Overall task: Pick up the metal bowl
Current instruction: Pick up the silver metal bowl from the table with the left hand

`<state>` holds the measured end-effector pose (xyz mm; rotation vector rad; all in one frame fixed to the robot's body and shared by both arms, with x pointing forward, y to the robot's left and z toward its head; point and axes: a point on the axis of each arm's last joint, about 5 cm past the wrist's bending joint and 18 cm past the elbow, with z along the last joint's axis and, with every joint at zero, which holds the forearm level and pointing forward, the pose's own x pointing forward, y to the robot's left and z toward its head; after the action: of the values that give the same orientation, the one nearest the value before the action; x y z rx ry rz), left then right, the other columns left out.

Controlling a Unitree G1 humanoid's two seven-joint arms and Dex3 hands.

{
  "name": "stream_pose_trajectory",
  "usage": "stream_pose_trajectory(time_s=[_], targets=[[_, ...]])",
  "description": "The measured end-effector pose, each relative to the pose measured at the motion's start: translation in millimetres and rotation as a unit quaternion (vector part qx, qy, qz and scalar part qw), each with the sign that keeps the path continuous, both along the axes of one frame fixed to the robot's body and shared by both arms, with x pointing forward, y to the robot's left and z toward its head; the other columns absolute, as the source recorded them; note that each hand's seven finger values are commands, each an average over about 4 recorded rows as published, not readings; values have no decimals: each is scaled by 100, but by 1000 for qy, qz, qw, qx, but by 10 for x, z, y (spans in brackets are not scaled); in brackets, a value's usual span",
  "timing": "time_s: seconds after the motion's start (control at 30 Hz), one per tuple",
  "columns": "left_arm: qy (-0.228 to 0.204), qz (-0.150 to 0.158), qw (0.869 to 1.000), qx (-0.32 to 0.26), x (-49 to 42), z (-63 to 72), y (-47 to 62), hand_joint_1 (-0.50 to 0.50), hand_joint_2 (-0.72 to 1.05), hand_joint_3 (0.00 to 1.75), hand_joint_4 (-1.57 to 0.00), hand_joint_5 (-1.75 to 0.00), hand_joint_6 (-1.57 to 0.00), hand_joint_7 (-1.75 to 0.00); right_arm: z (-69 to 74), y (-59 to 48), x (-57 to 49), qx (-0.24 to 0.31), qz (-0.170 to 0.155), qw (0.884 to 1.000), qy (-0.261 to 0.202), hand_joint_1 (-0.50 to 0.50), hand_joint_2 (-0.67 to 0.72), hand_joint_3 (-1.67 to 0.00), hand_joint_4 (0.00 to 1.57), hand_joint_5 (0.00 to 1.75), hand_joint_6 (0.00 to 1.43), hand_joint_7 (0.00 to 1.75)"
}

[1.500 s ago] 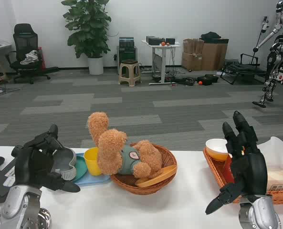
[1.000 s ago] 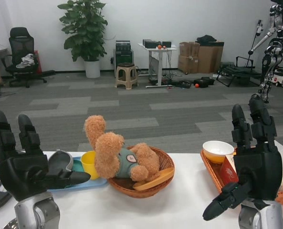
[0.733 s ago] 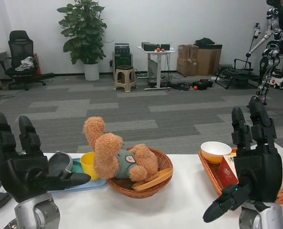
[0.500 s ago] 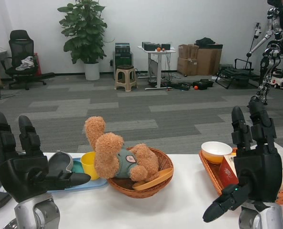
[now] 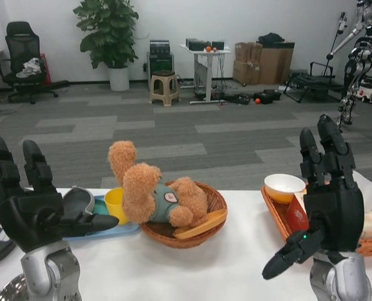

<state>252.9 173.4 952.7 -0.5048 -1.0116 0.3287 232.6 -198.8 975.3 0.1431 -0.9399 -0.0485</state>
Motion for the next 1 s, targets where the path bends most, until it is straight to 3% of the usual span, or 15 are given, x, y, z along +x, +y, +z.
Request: stream_pose_trajectory(time_s=[0.23,0.43,0.57,0.8,1.0], targets=[[17,-15,999,23,-16,-31,93,-50,-55,9,0,0,0,0,-71,-21,4,2,-2,1000,22,-4,72,0,0,0,0,14],[28,-19,999,26,-14,-66,75,-50,-55,9,0,0,0,0,-138,-47,16,-6,-5,999,43,-4,72,0,0,0,0,14],[43,-26,998,27,-6,-105,46,-50,-55,9,0,0,0,0,-169,-53,21,-3,-4,999,53,-4,72,0,0,10,0,14],[59,-72,993,72,3,-143,-33,-50,-55,9,0,0,0,0,-226,-72,30,-3,-1,997,74,-4,72,0,0,10,0,14],[69,-85,991,77,-69,-203,14,-50,-55,9,0,0,0,0,-266,-111,35,4,-5,996,85,-4,72,0,0,10,0,14]])
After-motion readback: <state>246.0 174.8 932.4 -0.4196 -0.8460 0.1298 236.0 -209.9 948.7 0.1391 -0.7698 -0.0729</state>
